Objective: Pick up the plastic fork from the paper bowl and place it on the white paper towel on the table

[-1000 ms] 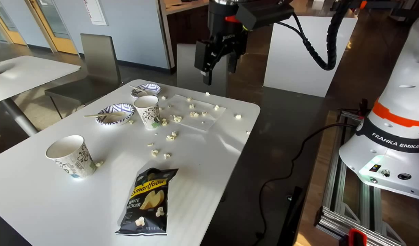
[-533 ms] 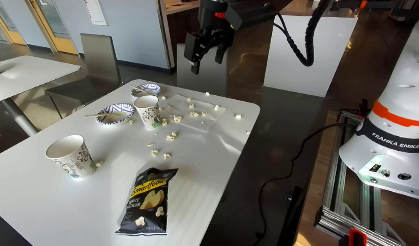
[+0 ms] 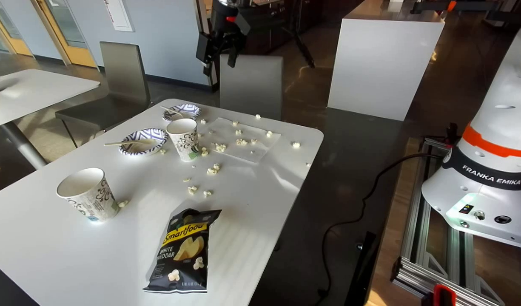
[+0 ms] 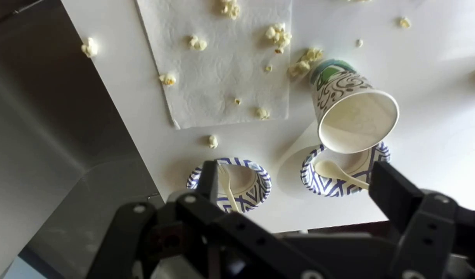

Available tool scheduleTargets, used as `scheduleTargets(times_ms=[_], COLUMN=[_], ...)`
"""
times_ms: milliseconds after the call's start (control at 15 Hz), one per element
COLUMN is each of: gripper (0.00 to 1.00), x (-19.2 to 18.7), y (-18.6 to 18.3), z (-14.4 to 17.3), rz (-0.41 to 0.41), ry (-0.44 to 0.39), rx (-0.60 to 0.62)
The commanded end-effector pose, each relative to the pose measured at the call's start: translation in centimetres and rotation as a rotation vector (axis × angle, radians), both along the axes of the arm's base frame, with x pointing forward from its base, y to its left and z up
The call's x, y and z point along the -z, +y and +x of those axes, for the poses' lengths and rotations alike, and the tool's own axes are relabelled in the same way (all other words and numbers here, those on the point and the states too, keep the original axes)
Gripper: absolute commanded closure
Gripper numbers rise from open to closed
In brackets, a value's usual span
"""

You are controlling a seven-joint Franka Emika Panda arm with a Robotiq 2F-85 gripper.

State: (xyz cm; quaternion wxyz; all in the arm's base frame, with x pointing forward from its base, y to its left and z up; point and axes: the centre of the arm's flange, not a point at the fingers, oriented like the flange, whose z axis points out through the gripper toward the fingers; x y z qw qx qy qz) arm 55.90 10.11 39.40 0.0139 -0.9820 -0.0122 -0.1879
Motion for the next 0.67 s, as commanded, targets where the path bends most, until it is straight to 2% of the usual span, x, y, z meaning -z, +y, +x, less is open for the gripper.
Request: scheduleTargets(times_ms=[0,333,600], gripper=[0.0,0.0,0.0], x=[1.5,4.9,7.6], y=[0.2,-0.5,-1.8], z=[9.2,17.0,21.8], rz=[-0.027,0.052,0.0], ry=[0.014,0.118,0.144], rx=[-0.1,-0.209,-0.208])
